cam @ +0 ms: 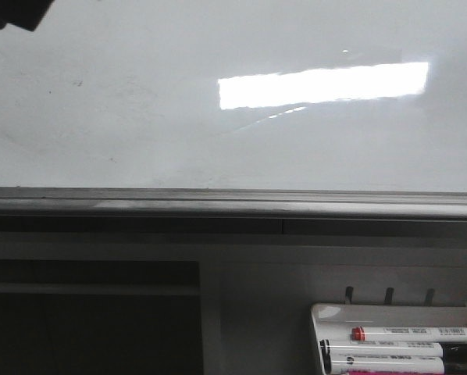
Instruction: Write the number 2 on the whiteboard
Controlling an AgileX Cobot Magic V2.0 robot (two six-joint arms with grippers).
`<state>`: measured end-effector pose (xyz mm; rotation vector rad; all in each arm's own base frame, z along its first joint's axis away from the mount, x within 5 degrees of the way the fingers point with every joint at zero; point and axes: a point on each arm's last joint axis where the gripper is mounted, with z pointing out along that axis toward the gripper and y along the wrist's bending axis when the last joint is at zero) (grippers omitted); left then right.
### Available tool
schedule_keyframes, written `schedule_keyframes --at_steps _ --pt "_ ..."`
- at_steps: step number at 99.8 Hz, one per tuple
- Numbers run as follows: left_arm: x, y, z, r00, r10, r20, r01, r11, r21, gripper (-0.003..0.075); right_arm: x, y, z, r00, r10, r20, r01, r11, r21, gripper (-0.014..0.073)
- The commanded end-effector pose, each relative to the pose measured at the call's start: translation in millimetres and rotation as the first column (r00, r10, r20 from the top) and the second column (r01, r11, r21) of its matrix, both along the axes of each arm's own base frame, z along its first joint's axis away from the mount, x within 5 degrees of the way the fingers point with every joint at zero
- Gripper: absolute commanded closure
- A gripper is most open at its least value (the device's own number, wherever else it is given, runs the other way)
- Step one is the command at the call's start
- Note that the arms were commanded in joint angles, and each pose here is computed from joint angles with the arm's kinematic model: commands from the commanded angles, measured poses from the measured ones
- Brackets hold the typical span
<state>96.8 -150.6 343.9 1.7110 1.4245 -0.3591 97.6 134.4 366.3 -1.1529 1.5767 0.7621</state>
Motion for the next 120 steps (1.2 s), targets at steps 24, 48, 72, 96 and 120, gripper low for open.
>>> schedule_keyframes --at_steps 24,48,72,96,120 --pt "-1 -1 17 0.999 0.013 0.038 -0.010 0.997 -0.082 0.0741 13 32 14 1.000 0.009 -0.026 -0.006 0.995 0.096 0.0197" --pt "-1 -1 17 0.999 0.013 0.038 -0.010 0.997 -0.082 0.0741 25 51 5 0.993 0.039 -0.111 -0.031 0.997 0.071 0.0197" --pt "-1 -1 17 0.999 0.013 0.038 -0.010 0.997 -0.082 0.0741 32 61 -6 0.984 0.046 -0.169 -0.039 0.998 0.046 0.0437" --pt "1 -3 21 0.998 0.057 -0.007 -0.058 0.987 -0.151 0.0724 33 61 -6 0.986 0.033 -0.163 -0.025 0.998 0.050 0.0669" --pt "-9 16 63 0.984 0.177 -0.036 -0.175 0.886 -0.430 0.0263 51 54 -1 0.991 -0.127 -0.052 0.131 0.989 0.072 0.0669"
